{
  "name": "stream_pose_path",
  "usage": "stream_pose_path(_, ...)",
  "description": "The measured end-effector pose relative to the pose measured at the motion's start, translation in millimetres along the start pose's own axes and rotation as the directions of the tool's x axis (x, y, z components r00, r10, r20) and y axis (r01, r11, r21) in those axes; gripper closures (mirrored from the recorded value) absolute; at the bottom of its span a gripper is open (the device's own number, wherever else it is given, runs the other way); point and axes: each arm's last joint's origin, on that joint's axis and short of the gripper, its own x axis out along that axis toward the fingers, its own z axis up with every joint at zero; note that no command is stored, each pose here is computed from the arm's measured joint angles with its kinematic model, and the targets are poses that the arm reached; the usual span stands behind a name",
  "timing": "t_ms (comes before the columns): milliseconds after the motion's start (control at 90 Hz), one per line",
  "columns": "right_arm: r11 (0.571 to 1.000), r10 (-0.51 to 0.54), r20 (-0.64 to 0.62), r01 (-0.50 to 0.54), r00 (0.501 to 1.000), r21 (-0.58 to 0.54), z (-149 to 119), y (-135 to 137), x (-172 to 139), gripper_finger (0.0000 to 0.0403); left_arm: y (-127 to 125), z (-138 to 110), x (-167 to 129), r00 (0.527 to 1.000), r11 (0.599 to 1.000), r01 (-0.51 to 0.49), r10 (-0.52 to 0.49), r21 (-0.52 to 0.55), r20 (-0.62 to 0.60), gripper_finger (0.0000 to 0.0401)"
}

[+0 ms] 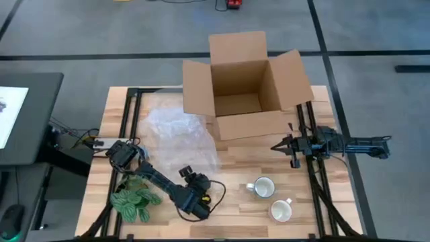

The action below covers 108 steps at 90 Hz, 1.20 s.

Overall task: Wrap mug
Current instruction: Wrap the white blue mug with bubble wrap

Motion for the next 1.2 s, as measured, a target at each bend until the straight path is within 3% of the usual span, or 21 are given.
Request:
stream_pose_path(100,1.000,0.000,0.000,0.000,1.000,0.000,0,0,0,0.0403,2,1,1,1.000,1.000,-0.010,0.010,-0.007,-0.004,0.0299)
stream_pose_path(322,1.000,0.000,0.000,0.000,1.000,0.000,0,0,0,0.0403,1,7,-8,1.000,0.999,-0.018,0.018,-0.030,0.016,0.0392)
stream_pose_path(533,1.000,0.000,0.000,0.000,1.000,0.000,0,0,0,0.0403,8,19,-26,0.994,0.995,-0.089,0.091,-0.040,0.066,0.0400)
stream_pose_path(656,1.000,0.000,0.000,0.000,1.000,0.000,0,0,0,0.0403,7,28,-41,0.989,0.995,-0.080,0.087,-0.059,0.119,0.0401)
stream_pose_path(989,1.000,0.000,0.000,0.000,1.000,0.000,0,0,0,0.0403,-5,56,-104,0.966,0.995,0.078,-0.060,-0.064,0.253,0.0401)
stream_pose_path(1200,1.000,0.000,0.000,0.000,1.000,0.000,0,0,0,0.0403,-8,81,-157,0.907,0.969,0.246,-0.218,-0.033,0.361,0.0401)
